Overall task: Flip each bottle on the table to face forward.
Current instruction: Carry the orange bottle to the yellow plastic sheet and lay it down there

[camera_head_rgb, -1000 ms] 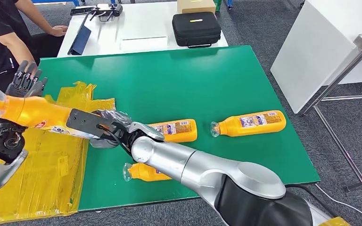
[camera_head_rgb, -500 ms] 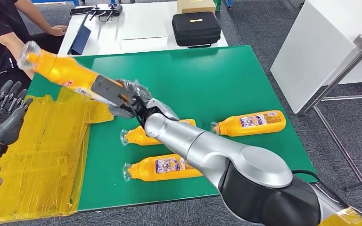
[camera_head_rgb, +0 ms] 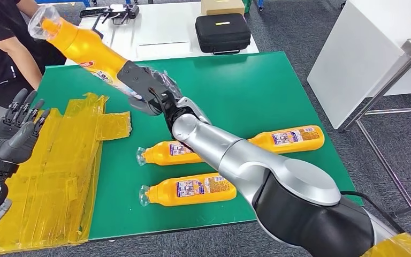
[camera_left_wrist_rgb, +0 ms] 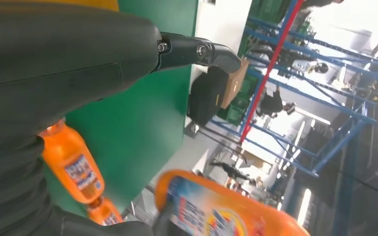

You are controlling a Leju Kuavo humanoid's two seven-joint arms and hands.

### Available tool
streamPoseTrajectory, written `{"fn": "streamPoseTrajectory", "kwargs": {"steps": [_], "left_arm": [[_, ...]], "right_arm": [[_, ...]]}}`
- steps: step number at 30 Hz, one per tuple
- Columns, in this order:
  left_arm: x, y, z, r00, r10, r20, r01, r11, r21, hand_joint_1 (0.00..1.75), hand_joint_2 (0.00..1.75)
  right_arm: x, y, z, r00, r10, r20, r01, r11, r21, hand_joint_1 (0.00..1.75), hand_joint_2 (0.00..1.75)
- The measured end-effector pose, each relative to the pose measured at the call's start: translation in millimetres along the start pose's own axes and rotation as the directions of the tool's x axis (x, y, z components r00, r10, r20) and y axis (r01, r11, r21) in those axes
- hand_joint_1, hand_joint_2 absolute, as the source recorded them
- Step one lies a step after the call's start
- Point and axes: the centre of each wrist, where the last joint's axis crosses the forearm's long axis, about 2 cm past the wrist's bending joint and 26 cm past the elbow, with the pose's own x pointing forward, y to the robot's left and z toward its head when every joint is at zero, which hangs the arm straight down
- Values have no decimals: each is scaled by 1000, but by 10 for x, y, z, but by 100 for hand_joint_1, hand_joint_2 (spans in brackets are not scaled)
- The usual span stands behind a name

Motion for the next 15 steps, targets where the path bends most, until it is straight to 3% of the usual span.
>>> {"fn": "streamPoseTrajectory", "kwargs": {"steps": [9,15], "left_arm": [[-137,-344,-9,999,12,47,-9,999,-53,0,175],[-126,-435,182,999,13,38,-10,997,-73,0,175]], "right_arm": [[-11,342,134,995,51,-90,-45,997,67,175,175],[-33,375,154,992,47,-116,-37,996,81,175,175]]}}
